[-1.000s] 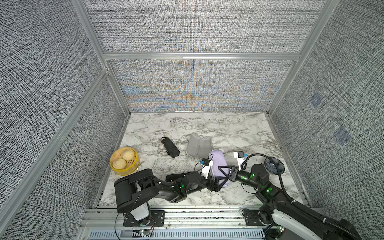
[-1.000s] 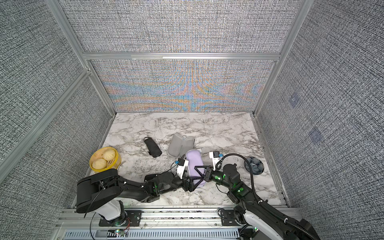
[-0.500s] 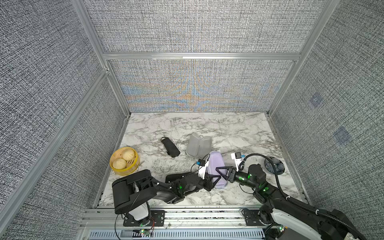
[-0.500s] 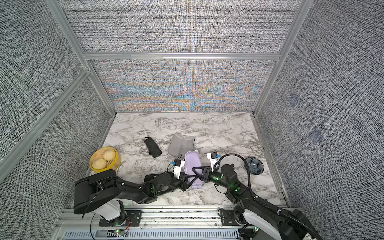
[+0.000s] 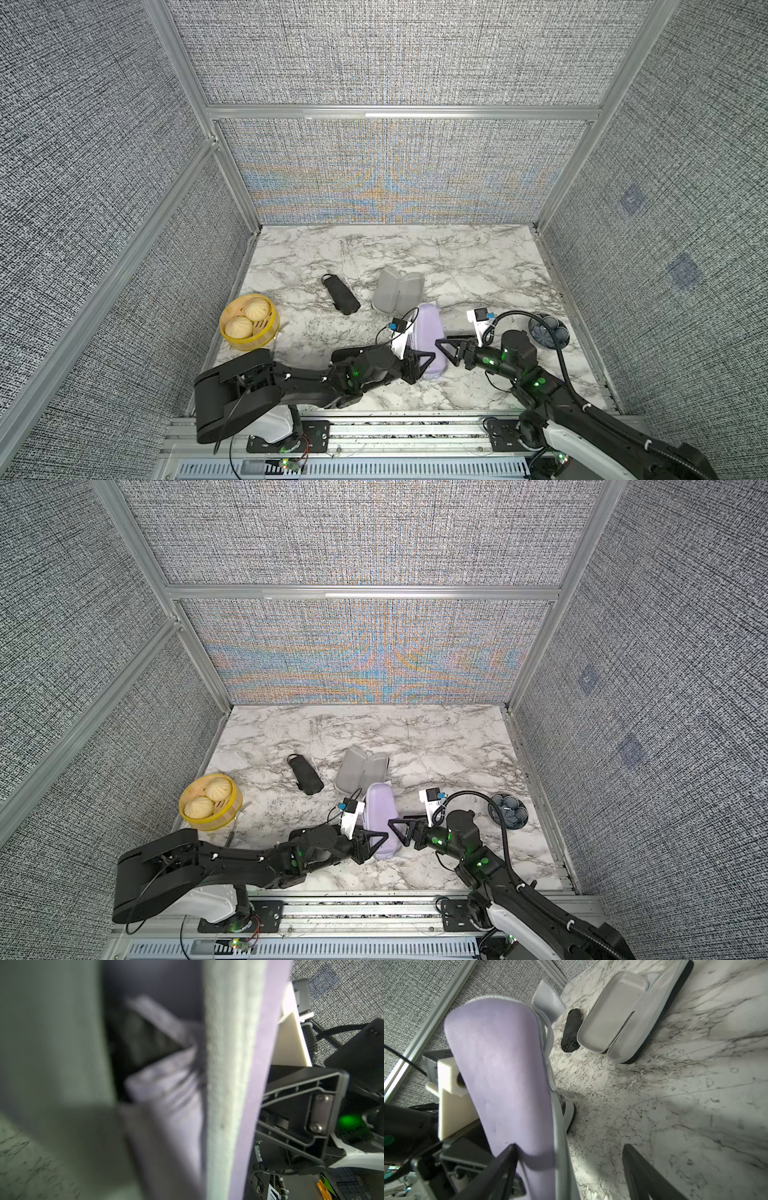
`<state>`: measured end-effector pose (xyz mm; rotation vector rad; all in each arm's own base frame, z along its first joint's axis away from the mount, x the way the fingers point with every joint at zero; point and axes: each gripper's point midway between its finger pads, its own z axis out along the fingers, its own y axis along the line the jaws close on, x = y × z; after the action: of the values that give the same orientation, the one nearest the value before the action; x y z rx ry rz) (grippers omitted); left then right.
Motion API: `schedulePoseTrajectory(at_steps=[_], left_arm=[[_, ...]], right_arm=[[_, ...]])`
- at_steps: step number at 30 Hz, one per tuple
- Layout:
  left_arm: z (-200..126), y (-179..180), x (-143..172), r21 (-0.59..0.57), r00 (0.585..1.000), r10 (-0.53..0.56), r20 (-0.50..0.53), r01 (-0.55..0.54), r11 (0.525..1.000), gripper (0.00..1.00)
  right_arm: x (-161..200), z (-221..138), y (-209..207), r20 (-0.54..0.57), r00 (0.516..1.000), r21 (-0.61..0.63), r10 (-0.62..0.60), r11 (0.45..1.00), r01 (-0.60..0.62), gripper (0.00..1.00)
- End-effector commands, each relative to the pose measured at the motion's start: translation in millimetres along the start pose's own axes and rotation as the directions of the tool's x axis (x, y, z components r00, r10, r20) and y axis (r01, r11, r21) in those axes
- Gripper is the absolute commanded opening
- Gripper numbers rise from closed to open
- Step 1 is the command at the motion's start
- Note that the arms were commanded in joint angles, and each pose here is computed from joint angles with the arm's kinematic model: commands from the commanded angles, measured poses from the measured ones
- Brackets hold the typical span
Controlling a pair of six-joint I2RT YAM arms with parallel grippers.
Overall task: Put umbrellas into zippered umbrella sleeves
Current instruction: Pick up the umbrella sleeve at the center of the board, then zip the zipper on the umbrella sleeve.
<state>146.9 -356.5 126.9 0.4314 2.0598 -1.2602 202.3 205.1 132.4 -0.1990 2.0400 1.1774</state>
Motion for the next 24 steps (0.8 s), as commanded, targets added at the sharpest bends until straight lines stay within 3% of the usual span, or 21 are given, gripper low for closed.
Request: schedulePoseTrajectory(at_steps=[1, 7, 13, 18, 22, 24], left_arm=[[-13.5, -0.5, 4.6, 0.012, 0.998, -0.024, -0.06, 0.025, 1.0, 0.14], [-41.8, 1.1, 8.9, 0.0, 0.981, -0.015, -0.195, 0.015, 1.0, 0.14], [-56.3, -19.8, 2.1, 0.102, 0.971, 0.018, -0.239, 0.007, 0.995, 0.14], [-53.8, -41.9, 8.1, 0.247, 0.948, 0.042, -0.314, 0.039, 0.968, 0.13], [-51.5, -44.8, 5.9, 0.268, 0.941, 0.052, -0.335, 0.042, 0.963, 0.13], [-55.4, -48.2, 3.7, 0.293, 0.938, 0.059, -0.341, 0.046, 0.955, 0.13]], right_arm=[[6.2, -2.4, -20.4, -0.037, 0.993, 0.107, -0.111, 0.988, 0.114, 0.82], [5.5, 1.4, -4.5, -0.017, 0.954, 0.001, -0.301, 0.954, 0.301, 0.78], [5.1, -0.9, 17.4, 0.101, 0.865, -0.086, -0.492, 0.862, 0.5, 0.73], [11.0, 3.8, 29.7, 0.117, 0.782, -0.087, -0.612, 0.778, 0.622, 0.73], [19.0, 3.0, 40.0, 0.166, 0.706, -0.11, -0.689, 0.698, 0.707, 0.65], [19.3, 3.6, 40.5, 0.168, 0.691, -0.103, -0.703, 0.684, 0.722, 0.64]])
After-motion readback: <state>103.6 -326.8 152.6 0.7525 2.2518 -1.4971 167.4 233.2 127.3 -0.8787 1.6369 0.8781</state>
